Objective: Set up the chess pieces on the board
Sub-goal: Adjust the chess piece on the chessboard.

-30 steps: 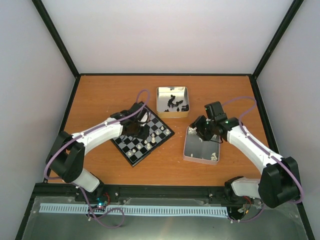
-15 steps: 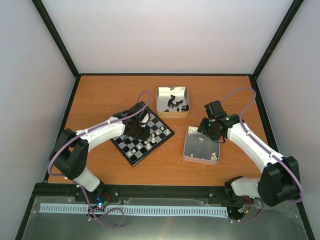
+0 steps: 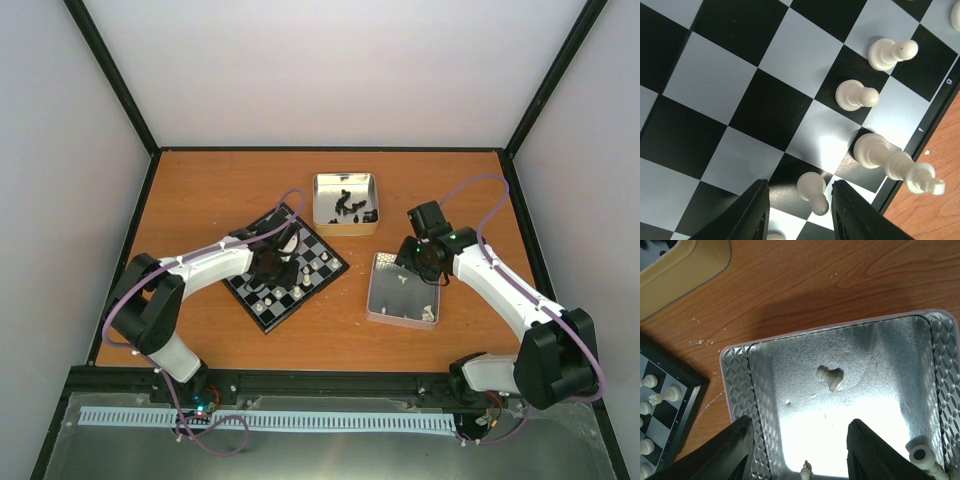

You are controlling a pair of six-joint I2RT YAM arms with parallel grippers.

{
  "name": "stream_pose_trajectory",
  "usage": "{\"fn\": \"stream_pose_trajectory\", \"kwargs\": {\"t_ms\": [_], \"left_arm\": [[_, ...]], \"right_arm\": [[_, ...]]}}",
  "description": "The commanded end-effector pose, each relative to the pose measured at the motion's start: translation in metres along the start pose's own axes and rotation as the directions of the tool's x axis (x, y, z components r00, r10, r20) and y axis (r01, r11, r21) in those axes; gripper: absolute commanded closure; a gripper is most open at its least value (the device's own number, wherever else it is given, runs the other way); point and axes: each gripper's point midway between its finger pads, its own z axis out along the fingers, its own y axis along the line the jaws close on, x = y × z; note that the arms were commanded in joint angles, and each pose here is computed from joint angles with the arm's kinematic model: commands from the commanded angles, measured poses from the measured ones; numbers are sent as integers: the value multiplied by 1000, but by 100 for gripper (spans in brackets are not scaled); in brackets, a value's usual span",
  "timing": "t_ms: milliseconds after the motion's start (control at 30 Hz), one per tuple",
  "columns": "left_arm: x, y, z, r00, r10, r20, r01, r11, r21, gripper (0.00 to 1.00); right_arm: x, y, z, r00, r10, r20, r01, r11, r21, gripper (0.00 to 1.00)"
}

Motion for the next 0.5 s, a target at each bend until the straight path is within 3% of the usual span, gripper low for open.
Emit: {"fn": "stream_pose_trajectory", "kwargs": {"t_ms": [0,467], "left_arm": [[-1,-2,4,1000,9,-3,-9,1000,19,66],[2,6,5,1000,3,-10,-4,1000,-29,72]], "right_arm": [[-3,-2,3,1000,3,10,-3,1000,10,48],[-2,-6,7,1000,-4,10,4,1000,28,49]]}}
